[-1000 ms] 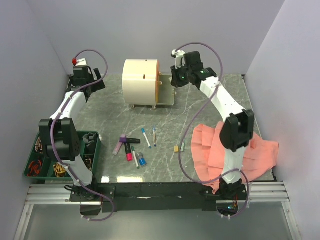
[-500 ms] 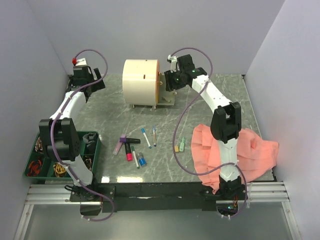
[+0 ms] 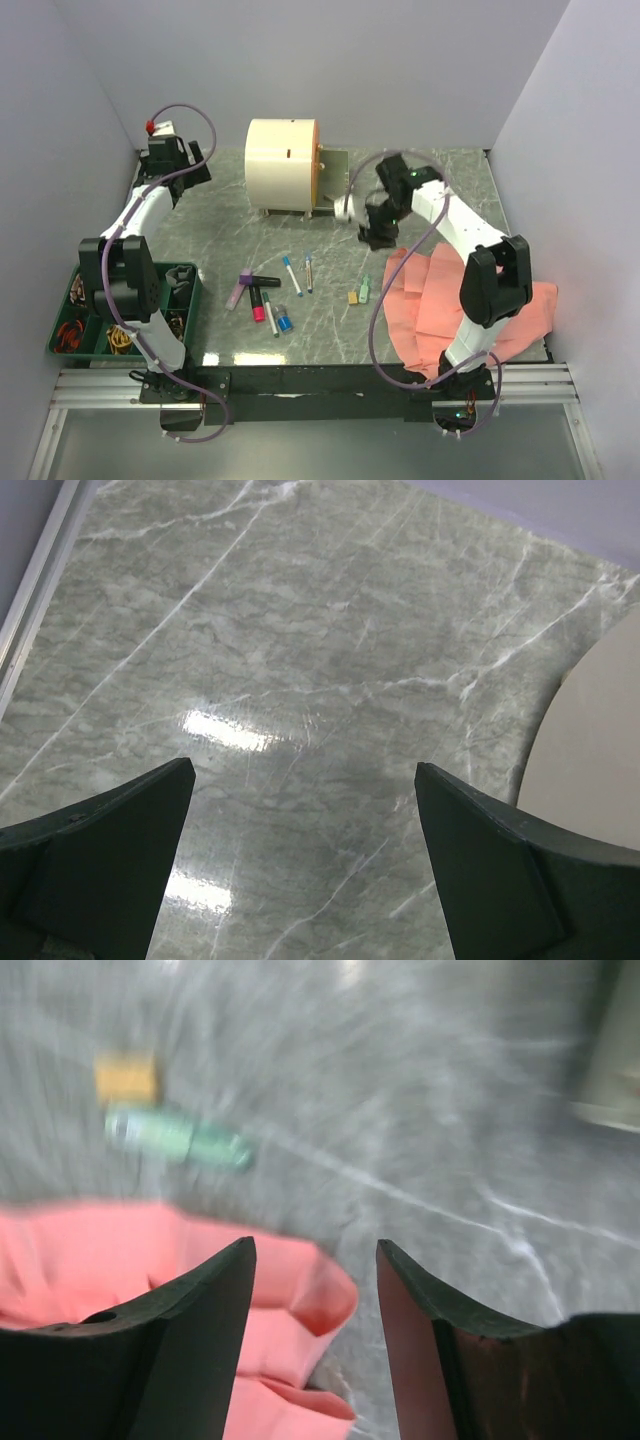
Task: Sort the stationery into containers
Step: Pick up the stationery from the center of the board.
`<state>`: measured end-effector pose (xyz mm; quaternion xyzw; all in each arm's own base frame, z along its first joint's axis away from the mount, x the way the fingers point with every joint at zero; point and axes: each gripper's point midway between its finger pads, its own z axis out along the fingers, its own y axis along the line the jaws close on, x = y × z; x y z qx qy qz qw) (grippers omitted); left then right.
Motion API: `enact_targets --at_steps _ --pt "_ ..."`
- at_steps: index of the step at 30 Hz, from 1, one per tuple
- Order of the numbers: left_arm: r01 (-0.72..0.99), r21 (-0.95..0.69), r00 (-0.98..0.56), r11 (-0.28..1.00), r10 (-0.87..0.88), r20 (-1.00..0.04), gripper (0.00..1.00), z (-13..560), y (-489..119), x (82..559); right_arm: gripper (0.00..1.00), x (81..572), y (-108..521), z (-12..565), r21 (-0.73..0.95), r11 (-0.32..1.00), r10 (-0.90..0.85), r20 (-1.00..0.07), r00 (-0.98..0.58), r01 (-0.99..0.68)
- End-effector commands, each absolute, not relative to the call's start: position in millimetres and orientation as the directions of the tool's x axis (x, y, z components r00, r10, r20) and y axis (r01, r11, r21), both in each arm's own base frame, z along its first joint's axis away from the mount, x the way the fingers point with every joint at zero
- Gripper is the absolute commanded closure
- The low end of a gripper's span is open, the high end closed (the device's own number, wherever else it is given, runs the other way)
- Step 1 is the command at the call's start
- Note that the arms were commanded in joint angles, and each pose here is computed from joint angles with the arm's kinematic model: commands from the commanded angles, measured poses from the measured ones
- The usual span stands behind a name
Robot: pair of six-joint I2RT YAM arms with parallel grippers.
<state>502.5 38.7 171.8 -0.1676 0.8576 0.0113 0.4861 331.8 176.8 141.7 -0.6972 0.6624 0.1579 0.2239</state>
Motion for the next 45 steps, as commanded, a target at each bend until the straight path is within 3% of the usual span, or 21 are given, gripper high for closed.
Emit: enact_targets --at_steps 1,5,17,45 --pt "-0.29 -0.15 -0.428 0.945 -0.268 -0.863 0.01 188.7 39.3 494.9 0.42 302.5 160.7 109.2 -0.198 -0.517 -0.768 -0.322 0.553 -0.833" --pt "-0.298 -0.124 -0.441 0.947 -0.251 -0.862 0.0 186.2 42.7 479.6 0.41 292.2 176.7 99.1 -0.211 -0.662 -0.662 -0.286 0.693 -0.719" --pt "-0.317 -0.092 -0.438 0.944 -0.231 -0.868 0.01 184.7 51.3 450.4 0.41 257.0 179.0 74.9 -0.135 -0.832 -0.487 -0.287 0.825 -0.538" --pt "-0.356 -0.076 -0.443 0.932 -0.24 -0.864 0.0 180.3 69.9 440.0 0.45 239.3 196.6 34.4 -0.1 -0.877 -0.422 -0.305 0.854 -0.469"
